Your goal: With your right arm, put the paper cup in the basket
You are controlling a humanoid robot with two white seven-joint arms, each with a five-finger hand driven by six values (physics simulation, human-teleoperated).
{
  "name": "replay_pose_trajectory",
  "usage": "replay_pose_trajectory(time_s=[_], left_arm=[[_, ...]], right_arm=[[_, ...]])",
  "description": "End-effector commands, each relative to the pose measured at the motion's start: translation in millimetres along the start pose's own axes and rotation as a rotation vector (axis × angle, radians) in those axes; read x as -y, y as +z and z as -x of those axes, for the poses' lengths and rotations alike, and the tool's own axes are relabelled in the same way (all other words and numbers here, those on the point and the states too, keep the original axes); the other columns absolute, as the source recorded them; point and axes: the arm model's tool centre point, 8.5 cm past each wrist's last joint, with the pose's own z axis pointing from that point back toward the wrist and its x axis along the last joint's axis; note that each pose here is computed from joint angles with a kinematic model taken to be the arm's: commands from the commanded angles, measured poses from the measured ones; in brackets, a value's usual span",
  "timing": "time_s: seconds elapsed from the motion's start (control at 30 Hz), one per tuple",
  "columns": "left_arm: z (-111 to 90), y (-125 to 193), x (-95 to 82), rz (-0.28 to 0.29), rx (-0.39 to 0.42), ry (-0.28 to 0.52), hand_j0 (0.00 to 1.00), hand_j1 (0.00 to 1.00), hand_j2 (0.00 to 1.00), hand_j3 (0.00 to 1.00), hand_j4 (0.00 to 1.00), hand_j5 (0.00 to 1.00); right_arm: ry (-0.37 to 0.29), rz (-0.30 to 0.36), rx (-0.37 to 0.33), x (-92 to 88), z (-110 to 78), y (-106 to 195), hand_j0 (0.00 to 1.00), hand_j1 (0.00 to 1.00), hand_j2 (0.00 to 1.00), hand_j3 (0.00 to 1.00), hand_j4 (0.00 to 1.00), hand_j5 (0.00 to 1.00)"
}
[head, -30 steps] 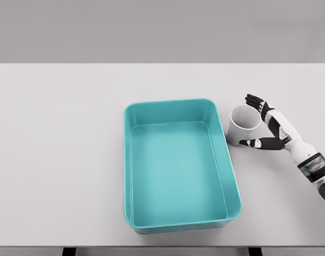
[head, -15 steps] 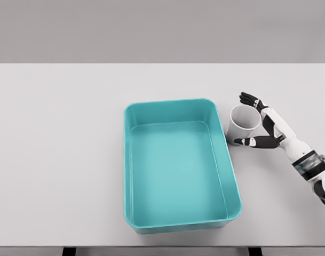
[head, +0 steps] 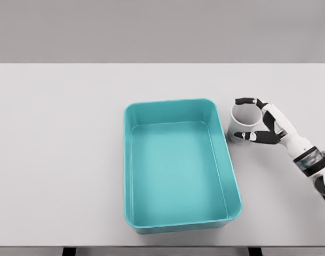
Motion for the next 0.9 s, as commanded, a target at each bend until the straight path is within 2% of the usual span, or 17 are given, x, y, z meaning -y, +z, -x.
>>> replay_pose_trajectory(time_s=[0.0, 0.07, 0.23, 0.3, 0.5, 0.6, 0.77, 0.87], left_arm=[[0, 0, 0.0, 0.000, 0.001, 0.000, 1.00, 1.00, 1.00, 1.00, 1.00, 1.00], [0, 0, 0.0, 0.000, -0.001, 0.000, 1.00, 1.00, 1.00, 1.00, 1.00, 1.00], [0, 0, 0.0, 0.000, 0.001, 0.000, 1.00, 1.00, 1.00, 1.00, 1.00, 1.00], [0, 0, 0.0, 0.000, -0.001, 0.000, 1.00, 1.00, 1.00, 1.00, 1.00, 1.00], [0, 0, 0.0, 0.000, 0.001, 0.000, 1.00, 1.00, 1.00, 1.00, 1.00, 1.00], [0, 0, 0.0, 0.000, 0.001, 0.000, 1.00, 1.00, 1.00, 1.00, 1.00, 1.00], [0, 0, 0.0, 0.000, -0.001, 0.000, 1.00, 1.00, 1.00, 1.00, 1.00, 1.00], [0, 0, 0.0, 0.000, -0.001, 0.000, 1.00, 1.00, 1.00, 1.00, 1.00, 1.00]], right_arm=[[0.004, -0.011, 0.017, 1.3, -7.4, -2, 0.58, 0.58, 0.58, 0.58, 0.58, 0.58], [0.032, -0.020, 0.041, 10.6, -21.0, -5, 0.58, 0.58, 0.58, 0.58, 0.58, 0.58], [0.067, -0.044, 0.104, 19.6, -49.8, -14, 0.58, 0.58, 0.58, 0.58, 0.58, 0.58], [0.069, -0.058, 0.127, 16.3, -57.3, -18, 0.59, 0.59, 0.59, 0.59, 0.59, 0.59], [0.129, -0.121, 0.193, 3.0, -79.6, -24, 0.59, 0.59, 0.59, 0.59, 0.59, 0.59], [0.151, -0.133, 0.222, 4.5, -91.4, -28, 0.58, 0.58, 0.58, 0.58, 0.58, 0.58], [0.194, -0.163, 0.239, -1.1, -96.1, -30, 0.59, 0.59, 0.59, 0.59, 0.59, 0.59], [0.264, -0.200, 0.261, -6.5, -102.0, -34, 0.59, 0.59, 0.59, 0.59, 0.59, 0.59]])
